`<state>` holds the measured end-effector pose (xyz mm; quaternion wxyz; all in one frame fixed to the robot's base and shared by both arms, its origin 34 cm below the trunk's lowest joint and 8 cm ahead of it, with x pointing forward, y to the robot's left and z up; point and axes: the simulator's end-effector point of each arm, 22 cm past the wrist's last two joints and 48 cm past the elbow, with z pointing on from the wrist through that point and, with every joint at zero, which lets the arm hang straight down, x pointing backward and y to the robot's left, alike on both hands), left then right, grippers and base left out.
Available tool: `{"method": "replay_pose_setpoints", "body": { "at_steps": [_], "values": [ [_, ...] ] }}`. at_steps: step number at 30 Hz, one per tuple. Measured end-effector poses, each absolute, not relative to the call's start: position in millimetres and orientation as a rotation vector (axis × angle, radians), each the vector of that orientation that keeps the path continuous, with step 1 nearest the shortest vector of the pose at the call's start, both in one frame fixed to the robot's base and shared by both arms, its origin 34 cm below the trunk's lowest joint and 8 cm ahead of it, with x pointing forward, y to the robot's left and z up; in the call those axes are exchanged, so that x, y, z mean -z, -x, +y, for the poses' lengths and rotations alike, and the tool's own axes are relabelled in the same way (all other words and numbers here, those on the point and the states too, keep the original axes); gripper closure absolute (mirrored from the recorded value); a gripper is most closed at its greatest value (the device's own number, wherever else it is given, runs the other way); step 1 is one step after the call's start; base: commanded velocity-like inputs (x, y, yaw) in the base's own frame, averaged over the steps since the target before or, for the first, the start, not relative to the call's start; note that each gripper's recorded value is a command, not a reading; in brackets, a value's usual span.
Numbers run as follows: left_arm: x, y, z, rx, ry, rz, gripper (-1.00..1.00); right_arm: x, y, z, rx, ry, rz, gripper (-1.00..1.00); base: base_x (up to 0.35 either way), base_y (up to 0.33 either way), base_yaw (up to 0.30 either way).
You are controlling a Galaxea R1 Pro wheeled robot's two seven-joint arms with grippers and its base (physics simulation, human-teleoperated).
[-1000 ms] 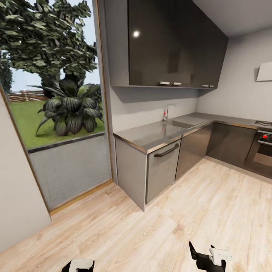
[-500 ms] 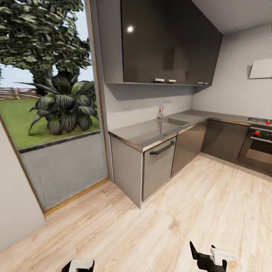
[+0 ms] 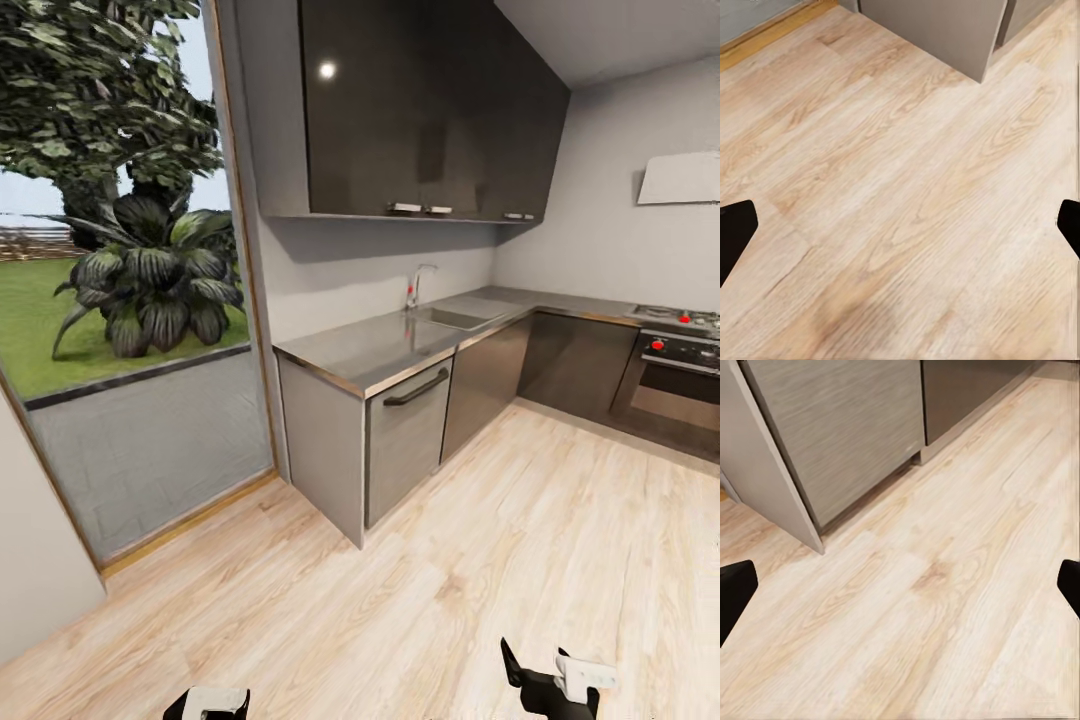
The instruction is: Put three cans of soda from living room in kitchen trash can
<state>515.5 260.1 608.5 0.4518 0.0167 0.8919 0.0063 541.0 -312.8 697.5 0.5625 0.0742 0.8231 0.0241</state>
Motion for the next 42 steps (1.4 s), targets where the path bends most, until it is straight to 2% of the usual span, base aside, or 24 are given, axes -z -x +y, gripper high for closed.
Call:
{"method": "replay_pose_setpoints", "body": {
  "at_steps": [42],
  "values": [
    [-613.9, -518.5, 259.8, -0.015, -0.042, 2.189, -1.00, -702.4, -542.0, -316.6, -0.050, -0.178, 1.927, -1.00, 0.000, 0.000, -0.241]
  ]
}}
